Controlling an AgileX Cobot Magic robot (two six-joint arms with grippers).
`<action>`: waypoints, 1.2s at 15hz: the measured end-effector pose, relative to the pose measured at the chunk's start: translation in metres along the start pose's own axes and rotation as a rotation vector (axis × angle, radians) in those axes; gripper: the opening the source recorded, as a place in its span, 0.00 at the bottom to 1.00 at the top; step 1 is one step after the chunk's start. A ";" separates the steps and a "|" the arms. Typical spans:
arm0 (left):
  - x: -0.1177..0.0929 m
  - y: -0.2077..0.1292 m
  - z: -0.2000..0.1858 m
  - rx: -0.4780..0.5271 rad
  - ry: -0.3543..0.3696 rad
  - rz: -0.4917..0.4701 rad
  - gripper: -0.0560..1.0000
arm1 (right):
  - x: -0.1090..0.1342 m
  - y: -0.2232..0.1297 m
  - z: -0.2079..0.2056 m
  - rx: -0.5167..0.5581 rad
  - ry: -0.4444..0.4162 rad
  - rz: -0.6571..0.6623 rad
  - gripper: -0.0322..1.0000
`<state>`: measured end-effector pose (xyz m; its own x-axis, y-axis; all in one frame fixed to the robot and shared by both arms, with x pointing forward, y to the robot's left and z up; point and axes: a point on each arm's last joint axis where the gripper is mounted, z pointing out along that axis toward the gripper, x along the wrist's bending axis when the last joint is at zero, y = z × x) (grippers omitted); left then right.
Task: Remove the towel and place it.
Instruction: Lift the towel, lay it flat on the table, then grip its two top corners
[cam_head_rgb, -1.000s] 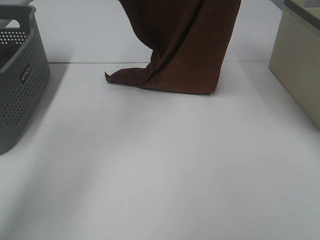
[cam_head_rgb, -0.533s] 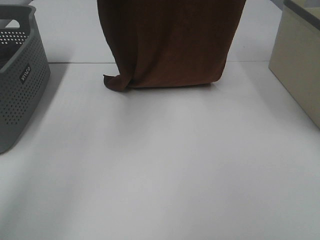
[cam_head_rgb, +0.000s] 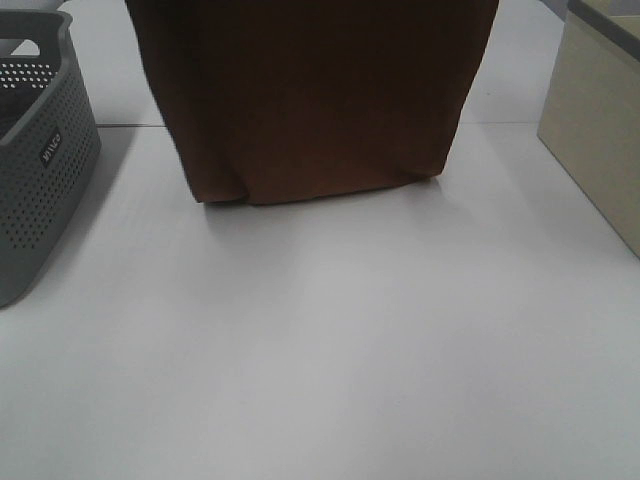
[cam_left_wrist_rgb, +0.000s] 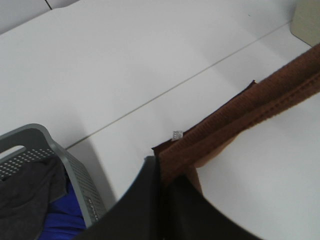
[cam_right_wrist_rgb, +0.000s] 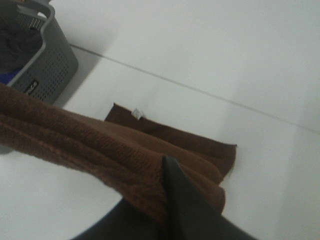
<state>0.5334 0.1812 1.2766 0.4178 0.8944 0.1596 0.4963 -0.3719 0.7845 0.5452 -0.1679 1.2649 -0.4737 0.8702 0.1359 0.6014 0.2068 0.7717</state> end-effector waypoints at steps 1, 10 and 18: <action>-0.006 -0.013 -0.005 0.030 -0.050 0.005 0.05 | 0.000 -0.022 0.000 0.069 0.005 0.017 0.04; -0.050 -0.113 0.002 0.300 -0.300 -0.004 0.05 | 0.003 -0.126 -0.012 0.305 0.008 0.073 0.04; -0.088 -0.176 0.022 0.518 -0.435 0.004 0.05 | 0.006 -0.210 -0.011 0.484 0.053 0.177 0.04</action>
<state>0.4264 0.1627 1.1111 0.6351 0.7515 -0.1788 0.7494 -0.5432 0.3787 0.4085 -0.2107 1.1104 -0.3616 0.8896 0.2792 0.8983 0.2523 0.3597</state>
